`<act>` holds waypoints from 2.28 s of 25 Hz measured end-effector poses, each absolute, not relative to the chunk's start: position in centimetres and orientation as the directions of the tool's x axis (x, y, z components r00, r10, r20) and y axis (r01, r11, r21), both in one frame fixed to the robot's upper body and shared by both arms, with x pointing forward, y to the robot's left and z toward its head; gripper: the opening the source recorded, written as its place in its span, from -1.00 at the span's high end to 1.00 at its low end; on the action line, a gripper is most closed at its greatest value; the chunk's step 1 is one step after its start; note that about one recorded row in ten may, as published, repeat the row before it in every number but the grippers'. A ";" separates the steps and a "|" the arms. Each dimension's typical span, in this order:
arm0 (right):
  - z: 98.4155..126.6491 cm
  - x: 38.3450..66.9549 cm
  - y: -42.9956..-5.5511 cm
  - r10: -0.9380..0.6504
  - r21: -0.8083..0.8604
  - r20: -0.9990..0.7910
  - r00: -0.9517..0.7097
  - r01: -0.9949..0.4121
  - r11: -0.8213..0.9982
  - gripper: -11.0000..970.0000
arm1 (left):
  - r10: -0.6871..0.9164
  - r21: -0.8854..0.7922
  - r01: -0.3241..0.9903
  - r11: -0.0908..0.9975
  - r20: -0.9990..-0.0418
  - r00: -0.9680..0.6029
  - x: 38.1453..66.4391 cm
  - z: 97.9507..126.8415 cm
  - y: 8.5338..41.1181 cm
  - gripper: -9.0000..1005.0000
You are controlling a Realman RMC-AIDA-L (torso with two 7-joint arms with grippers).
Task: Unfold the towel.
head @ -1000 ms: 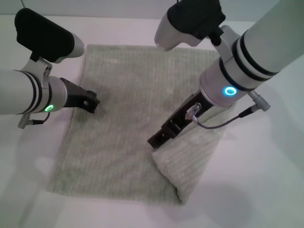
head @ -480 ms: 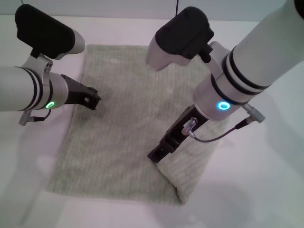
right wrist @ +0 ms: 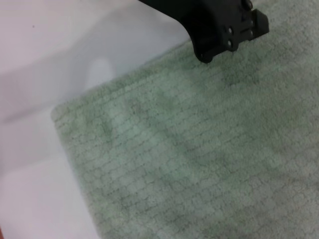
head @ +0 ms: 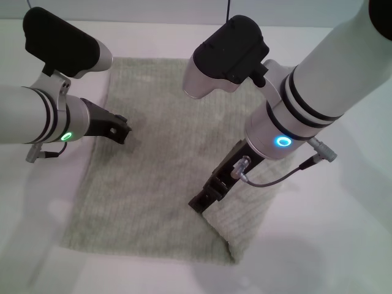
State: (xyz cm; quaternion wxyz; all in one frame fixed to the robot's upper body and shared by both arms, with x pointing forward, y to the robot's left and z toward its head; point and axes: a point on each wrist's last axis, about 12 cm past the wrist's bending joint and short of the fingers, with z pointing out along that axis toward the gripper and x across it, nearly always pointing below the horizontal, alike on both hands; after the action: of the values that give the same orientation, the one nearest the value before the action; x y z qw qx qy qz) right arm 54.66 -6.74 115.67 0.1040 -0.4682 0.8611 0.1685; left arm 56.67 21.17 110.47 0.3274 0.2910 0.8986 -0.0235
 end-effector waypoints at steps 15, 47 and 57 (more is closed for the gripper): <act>115.7 54.7 -6.7 -0.773 0.188 -0.340 -0.536 -0.844 0.503 -0.66 | 0.516 0.142 0.543 0.827 -0.573 -0.636 56.6 109.8 21.3 0.99; 114.3 54.9 -6.8 -0.775 0.187 -0.316 -0.547 -0.837 0.515 -0.66 | 0.523 0.140 0.548 0.824 -0.558 -0.644 56.6 109.7 21.2 0.99; 114.0 54.8 -6.5 -0.790 0.161 -0.286 -0.542 -0.840 0.518 -0.58 | 0.525 0.141 0.549 0.824 -0.555 -0.645 56.6 109.6 21.2 0.99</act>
State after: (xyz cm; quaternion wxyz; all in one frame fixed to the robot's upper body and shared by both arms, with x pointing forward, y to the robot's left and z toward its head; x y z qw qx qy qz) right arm 54.75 -6.49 114.01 0.0884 -0.4704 0.8666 0.1408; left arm 56.59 21.21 109.64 0.2995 0.2960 0.9068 -0.0203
